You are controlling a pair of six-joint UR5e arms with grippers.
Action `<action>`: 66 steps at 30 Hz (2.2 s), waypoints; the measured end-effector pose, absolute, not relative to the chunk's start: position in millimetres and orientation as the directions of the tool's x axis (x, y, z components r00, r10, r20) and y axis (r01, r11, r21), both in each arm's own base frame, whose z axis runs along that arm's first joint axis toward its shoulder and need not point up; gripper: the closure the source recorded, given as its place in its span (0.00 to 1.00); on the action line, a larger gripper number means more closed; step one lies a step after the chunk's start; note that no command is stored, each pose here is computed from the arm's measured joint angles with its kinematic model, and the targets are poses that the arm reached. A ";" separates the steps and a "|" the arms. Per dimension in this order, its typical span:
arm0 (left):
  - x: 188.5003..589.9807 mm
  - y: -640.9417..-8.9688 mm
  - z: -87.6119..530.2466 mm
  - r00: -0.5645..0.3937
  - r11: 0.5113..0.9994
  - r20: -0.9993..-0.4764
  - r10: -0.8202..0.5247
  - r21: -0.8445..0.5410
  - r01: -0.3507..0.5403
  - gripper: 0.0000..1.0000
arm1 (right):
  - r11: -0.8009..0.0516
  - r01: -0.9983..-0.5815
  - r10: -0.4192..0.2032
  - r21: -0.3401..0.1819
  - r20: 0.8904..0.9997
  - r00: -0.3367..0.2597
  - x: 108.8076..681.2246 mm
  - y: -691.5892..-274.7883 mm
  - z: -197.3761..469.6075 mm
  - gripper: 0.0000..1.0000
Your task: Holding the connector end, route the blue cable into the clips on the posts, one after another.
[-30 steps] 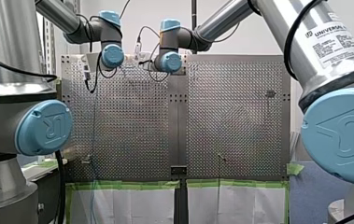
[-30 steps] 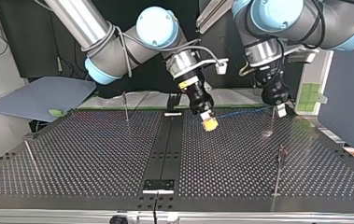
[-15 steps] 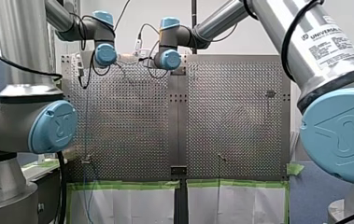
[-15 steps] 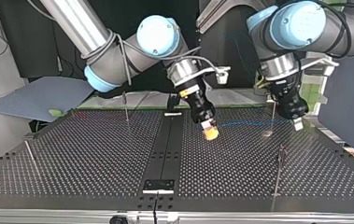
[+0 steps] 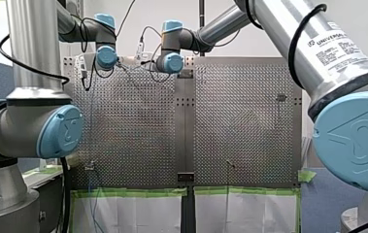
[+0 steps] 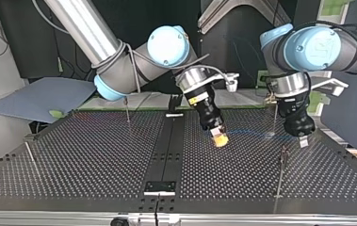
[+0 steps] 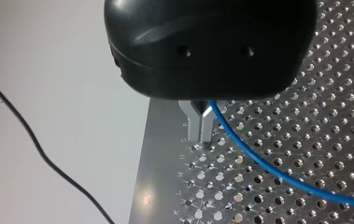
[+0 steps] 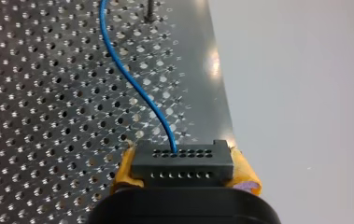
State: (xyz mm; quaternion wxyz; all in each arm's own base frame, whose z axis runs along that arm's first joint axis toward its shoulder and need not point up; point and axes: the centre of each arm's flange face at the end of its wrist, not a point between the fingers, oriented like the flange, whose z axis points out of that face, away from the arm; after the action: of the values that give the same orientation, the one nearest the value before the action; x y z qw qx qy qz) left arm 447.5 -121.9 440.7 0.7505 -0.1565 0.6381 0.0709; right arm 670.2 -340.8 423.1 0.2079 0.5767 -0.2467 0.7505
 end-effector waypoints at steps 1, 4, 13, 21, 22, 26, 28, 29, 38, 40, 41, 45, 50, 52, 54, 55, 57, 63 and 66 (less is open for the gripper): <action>448.9 -121.4 441.2 0.176 0.941 -0.980 -0.095 -0.146 -0.304 1.00 | -0.792 -0.597 0.029 -0.130 0.968 -0.250 670.5 -341.1 424.5 1.00; 452.0 -119.2 445.0 0.184 0.941 -0.978 -0.098 -0.152 -0.304 1.00 | -0.793 -0.595 0.034 -0.131 0.966 -0.258 671.4 -341.9 429.2 1.00; 460.8 -108.1 454.2 0.199 0.936 -0.975 -0.103 -0.162 -0.313 1.00 | -0.790 -0.596 0.029 -0.141 0.963 -0.268 673.5 -350.2 429.0 1.00; 475.6 -103.5 446.9 0.172 0.943 -0.979 -0.107 -0.155 -0.293 1.00 | -0.794 -0.591 0.025 -0.144 0.963 -0.269 677.8 -354.5 427.1 1.00; 477.2 -102.5 446.2 0.172 0.943 -0.979 -0.110 -0.157 -0.292 1.00 | -0.794 -0.591 0.025 -0.145 0.963 -0.270 677.9 -355.0 427.2 1.00; 480.6 -98.5 446.6 0.181 0.943 -0.976 -0.118 -0.167 -0.287 1.00 | -0.792 -0.592 0.024 -0.145 0.963 -0.269 678.5 -358.0 424.9 1.00; 483.0 -95.0 447.2 0.189 0.943 -0.974 -0.124 -0.175 -0.281 1.00 | -0.792 -0.594 0.023 -0.145 0.964 -0.267 679.6 -360.5 422.0 1.00; 484.0 -93.4 447.7 0.192 0.944 -0.973 -0.127 -0.178 -0.279 1.00 | -0.791 -0.594 0.022 -0.145 0.964 -0.265 680.1 -361.6 420.6 1.00; 493.7 -82.6 462.3 0.229 0.948 -0.961 -0.158 -0.212 -0.237 1.00 | -0.785 -0.601 0.015 -0.149 0.966 -0.259 685.8 -376.6 409.1 1.00; 496.1 -80.7 461.8 0.229 0.949 -0.959 -0.167 -0.219 -0.227 1.00 | -0.784 -0.603 0.017 -0.151 0.965 -0.263 685.0 -379.9 410.9 1.00; 497.7 -80.1 460.3 0.226 0.949 -0.959 -0.171 -0.222 -0.223 1.00 | -0.783 -0.604 0.018 -0.151 0.964 -0.265 684.6 -381.2 411.6 1.00; 507.1 -79.1 447.5 0.199 0.952 -0.962 -0.188 -0.228 -0.204 1.00 | -0.779 -0.608 0.021 -0.153 0.963 -0.269 682.2 -386.6 414.2 1.00; 515.2 -78.1 443.4 0.197 0.953 -0.959 -0.205 -0.241 -0.181 1.00 | -0.776 -0.612 0.022 -0.153 0.963 -0.269 680.2 -390.6 414.2 1.00; 517.0 -77.4 446.1 0.204 0.953 -0.956 -0.212 -0.248 -0.174 1.00 | -0.776 -0.612 0.022 -0.154 0.963 -0.270 679.4 -392.1 414.2 1.00; 518.8 -76.8 448.3 0.209 0.953 -0.953 -0.217 -0.254 -0.167 1.00 | -0.775 -0.613 0.022 -0.155 0.962 -0.271 678.4 -394.2 414.1 1.00; 520.5 -76.6 449.1 0.211 0.953 -0.952 -0.222 -0.258 -0.161 1.00 | -0.774 -0.614 0.022 -0.155 0.962 -0.271 677.9 -395.2 414.0 1.00; 524.4 -76.1 448.6 0.210 0.953 -0.951 -0.228 -0.262 -0.153 1.00 | -0.771 -0.617 0.022 -0.158 0.962 -0.273 676.2 -398.8 413.4 1.00; 541.3 -73.6 444.6 0.202 0.952 -0.948 -0.247 -0.276 -0.133 1.00 | -0.767 -0.622 0.024 -0.158 0.962 -0.273 670.8 -409.6 412.1 1.00; 551.9 -71.6 441.8 0.204 0.949 -0.943 -0.263 -0.291 -0.124 1.00 | -0.765 -0.625 0.025 -0.157 0.962 -0.272 668.7 -416.0 410.2 1.00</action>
State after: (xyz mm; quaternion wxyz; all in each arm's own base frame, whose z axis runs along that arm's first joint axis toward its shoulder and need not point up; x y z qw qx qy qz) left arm 551.9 -71.6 441.8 0.7605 -0.1538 0.6292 -0.0455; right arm 668.7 -416.0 410.2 0.2161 0.5632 -0.2660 0.7519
